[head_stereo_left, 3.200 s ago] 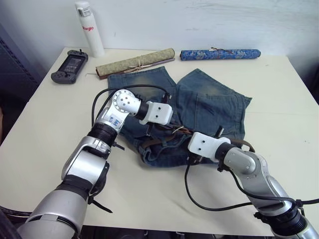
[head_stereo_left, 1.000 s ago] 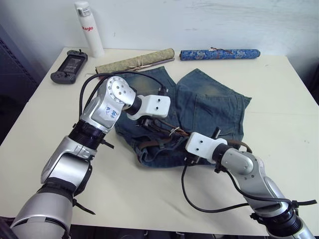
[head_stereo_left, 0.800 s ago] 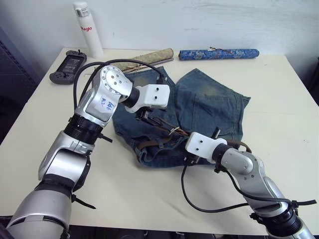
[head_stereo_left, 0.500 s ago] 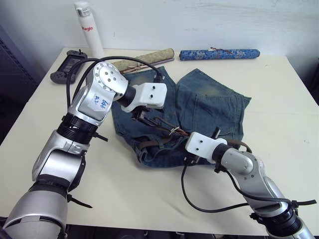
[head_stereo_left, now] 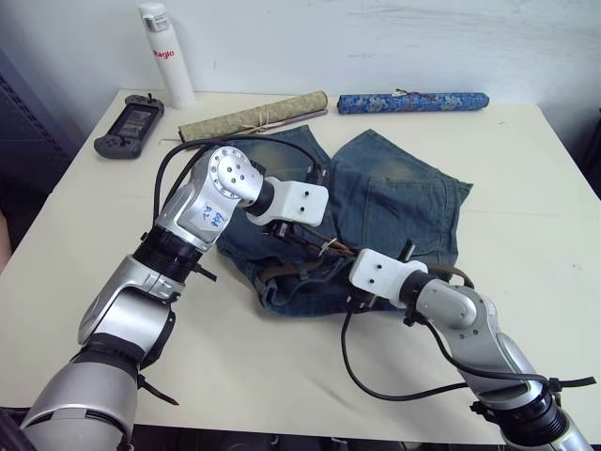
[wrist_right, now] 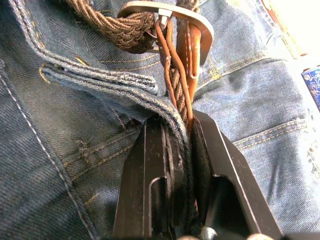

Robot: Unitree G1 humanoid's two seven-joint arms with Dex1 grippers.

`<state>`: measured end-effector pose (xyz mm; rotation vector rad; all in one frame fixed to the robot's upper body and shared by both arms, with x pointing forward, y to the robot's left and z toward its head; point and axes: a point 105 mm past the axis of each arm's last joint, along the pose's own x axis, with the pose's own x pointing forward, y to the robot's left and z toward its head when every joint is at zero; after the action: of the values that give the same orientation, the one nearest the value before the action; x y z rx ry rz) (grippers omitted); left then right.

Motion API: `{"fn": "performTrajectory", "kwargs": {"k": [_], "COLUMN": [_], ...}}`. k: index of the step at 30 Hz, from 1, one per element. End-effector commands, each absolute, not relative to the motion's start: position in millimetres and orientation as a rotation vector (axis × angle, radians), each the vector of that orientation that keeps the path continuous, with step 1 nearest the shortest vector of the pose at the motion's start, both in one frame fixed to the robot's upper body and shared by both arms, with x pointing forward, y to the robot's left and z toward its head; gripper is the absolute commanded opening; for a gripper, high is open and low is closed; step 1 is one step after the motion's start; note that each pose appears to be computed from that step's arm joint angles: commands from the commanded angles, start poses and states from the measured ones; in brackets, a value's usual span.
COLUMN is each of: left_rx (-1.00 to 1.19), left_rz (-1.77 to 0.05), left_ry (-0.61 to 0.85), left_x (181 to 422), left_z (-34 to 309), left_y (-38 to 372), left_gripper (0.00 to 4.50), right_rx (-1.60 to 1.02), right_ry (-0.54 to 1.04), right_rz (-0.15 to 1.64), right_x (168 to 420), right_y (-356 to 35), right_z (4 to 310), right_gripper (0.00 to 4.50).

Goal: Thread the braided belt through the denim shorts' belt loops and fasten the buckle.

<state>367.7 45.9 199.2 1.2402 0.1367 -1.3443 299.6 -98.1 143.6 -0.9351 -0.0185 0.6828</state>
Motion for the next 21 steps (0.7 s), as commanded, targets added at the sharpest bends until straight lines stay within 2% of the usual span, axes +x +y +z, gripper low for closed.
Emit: {"fn": "performTrajectory", "kwargs": {"k": [1,3,4,5,10,21], "left_rx": [1.288,1.292,1.286,1.282,1.230,1.089], "left_rz": [-1.302,-1.299,-1.302,-1.301,-1.327,-1.494], "left_ry": [0.086,0.090,0.093,0.093,0.088,0.151], "left_x": [372,372,372,373,370,336], "left_z": [214,213,213,213,216,210], "left_y": [44,45,45,45,41,20], "left_gripper": [2.89,2.89,2.34,2.05,0.02,0.00], "right_rx": [-0.936,-0.933,-0.931,-0.930,-0.928,-0.931], "right_ry": [-0.077,-0.077,-0.077,-0.077,-0.080,-0.077], "right_rz": [0.649,0.649,0.649,0.649,0.650,0.655], "right_x": [299,299,299,299,299,299], "right_y": [-100,-100,-99,-99,-98,-98], "right_z": [160,160,160,160,160,160], "right_gripper": [0.00,0.00,0.00,0.00,0.00,0.00]}}
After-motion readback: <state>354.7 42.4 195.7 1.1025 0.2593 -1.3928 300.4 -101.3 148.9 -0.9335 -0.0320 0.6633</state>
